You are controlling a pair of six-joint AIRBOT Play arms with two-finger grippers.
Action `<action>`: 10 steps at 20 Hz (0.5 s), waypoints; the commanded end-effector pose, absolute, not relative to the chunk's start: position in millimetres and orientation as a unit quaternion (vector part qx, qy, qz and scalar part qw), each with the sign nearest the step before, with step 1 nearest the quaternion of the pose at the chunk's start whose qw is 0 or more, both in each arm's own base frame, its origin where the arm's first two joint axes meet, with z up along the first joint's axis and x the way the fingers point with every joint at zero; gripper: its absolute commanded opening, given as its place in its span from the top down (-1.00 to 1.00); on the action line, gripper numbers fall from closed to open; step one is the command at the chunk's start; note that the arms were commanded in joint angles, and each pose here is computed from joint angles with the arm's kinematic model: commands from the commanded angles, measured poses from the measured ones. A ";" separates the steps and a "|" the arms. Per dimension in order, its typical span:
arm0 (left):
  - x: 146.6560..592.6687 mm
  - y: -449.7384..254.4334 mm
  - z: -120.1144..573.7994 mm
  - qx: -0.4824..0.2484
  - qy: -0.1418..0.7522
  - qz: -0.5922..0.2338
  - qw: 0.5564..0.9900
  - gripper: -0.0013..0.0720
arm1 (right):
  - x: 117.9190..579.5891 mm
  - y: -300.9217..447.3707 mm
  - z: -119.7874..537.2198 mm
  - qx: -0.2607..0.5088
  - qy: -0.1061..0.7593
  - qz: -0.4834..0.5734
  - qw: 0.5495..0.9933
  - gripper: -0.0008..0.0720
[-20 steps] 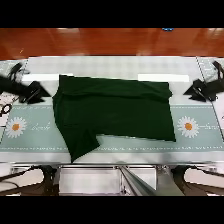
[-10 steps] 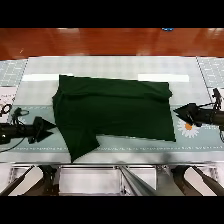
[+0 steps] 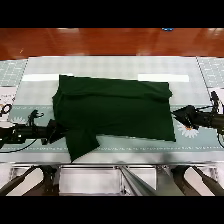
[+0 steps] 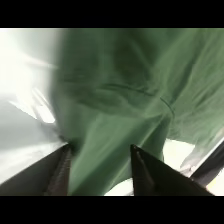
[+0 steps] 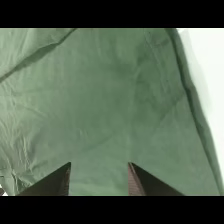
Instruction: Fold the shirts.
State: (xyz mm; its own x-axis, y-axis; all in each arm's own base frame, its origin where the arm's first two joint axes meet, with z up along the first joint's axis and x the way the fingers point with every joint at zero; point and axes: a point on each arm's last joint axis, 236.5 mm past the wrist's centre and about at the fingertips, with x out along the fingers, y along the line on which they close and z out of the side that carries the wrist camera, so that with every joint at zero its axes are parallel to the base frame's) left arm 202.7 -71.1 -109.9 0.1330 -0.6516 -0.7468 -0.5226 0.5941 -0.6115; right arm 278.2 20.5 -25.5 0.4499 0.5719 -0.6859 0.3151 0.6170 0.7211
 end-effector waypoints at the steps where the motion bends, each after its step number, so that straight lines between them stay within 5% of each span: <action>1: 211.0 -80.4 -126.3 -0.419 0.661 -0.058 0.620 0.84 | 281.3 22.0 -22.0 0.438 0.510 0.089 0.735 -0.15; 5: 215.1 -78.7 -118.5 -0.413 0.656 -0.078 0.626 0.92 | 254.0 -12.6 -40.4 0.443 0.541 0.026 0.715 -0.15; 10: 215.2 -79.4 -117.3 -0.415 0.657 -0.079 0.624 0.92 | 173.0 -26.1 -87.5 0.424 0.654 -0.070 0.622 -0.15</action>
